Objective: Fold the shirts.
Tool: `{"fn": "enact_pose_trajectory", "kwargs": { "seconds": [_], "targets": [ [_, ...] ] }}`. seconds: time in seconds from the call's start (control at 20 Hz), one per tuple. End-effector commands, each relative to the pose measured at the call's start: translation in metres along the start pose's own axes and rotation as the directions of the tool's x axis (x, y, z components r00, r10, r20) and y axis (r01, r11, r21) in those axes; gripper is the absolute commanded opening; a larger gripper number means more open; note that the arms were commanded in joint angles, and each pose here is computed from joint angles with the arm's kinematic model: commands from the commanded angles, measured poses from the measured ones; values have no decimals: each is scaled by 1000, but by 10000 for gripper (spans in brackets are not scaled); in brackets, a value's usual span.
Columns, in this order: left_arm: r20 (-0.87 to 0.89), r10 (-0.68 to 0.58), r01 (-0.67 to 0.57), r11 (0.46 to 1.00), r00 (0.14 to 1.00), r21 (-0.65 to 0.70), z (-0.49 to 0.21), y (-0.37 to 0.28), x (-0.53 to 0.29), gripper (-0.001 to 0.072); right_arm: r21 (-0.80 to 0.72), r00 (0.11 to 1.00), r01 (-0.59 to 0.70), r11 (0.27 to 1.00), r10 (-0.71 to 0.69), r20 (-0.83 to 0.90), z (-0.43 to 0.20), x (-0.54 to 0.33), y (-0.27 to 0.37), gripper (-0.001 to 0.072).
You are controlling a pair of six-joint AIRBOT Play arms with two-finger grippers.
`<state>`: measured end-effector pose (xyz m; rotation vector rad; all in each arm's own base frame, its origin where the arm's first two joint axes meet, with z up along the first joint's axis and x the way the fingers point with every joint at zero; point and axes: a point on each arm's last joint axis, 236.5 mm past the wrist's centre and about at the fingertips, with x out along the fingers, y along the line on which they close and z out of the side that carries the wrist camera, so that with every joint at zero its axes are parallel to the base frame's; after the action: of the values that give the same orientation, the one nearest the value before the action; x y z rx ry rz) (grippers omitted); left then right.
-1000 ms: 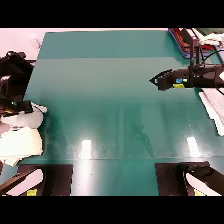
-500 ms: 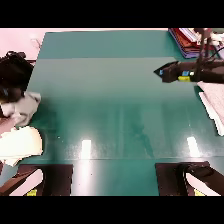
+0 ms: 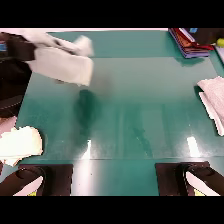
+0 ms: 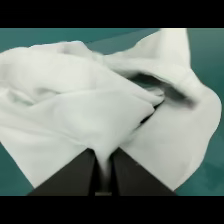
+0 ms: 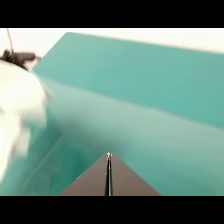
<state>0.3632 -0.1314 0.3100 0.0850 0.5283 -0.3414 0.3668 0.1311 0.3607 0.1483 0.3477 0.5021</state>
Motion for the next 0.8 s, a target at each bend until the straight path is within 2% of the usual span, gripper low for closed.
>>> {"fn": "enact_pose_trajectory", "kwargs": {
  "seconds": [0.0,0.2,0.25,0.3,0.35,0.45,0.55,0.65,0.7,0.75],
  "targets": [
    [-77,-194,199,978,978,68,-14,-95,19,26,-10,999,31,999,-31,33,17,-16,-7,14],
    [-311,-311,370,917,898,152,-84,-197,83,29,-8,1000,23,1000,-23,-14,6,-14,-6,14],
    [-356,-345,415,899,868,142,-103,-222,97,87,-6,999,21,1000,-21,-31,2,-12,-7,14],
    [-383,-385,457,882,840,115,-118,-246,110,442,-3,999,19,1000,-19,-48,-2,-10,-8,14],
    [-395,-418,484,871,818,80,-127,-262,122,606,1,998,16,1000,-16,-64,-6,-7,-8,14],
    [-407,-384,456,885,829,92,-136,-257,145,606,3,996,12,1000,-12,-91,-12,-5,-9,14],
    [-429,-288,357,930,856,88,-133,-205,162,606,3,996,11,1000,-10,-93,-13,-5,-8,14],
    [-481,-216,236,972,850,-20,-141,-141,177,606,3,995,11,1000,-11,-98,-14,-5,-8,14],
    [-502,-235,203,972,832,-119,-150,-121,182,606,3,995,10,1000,-9,-104,-15,-5,-8,14],
    [-516,-299,204,951,802,-233,-163,-114,186,606,3,994,9,1000,-9,-108,-16,-5,-8,14]
  ]
}}
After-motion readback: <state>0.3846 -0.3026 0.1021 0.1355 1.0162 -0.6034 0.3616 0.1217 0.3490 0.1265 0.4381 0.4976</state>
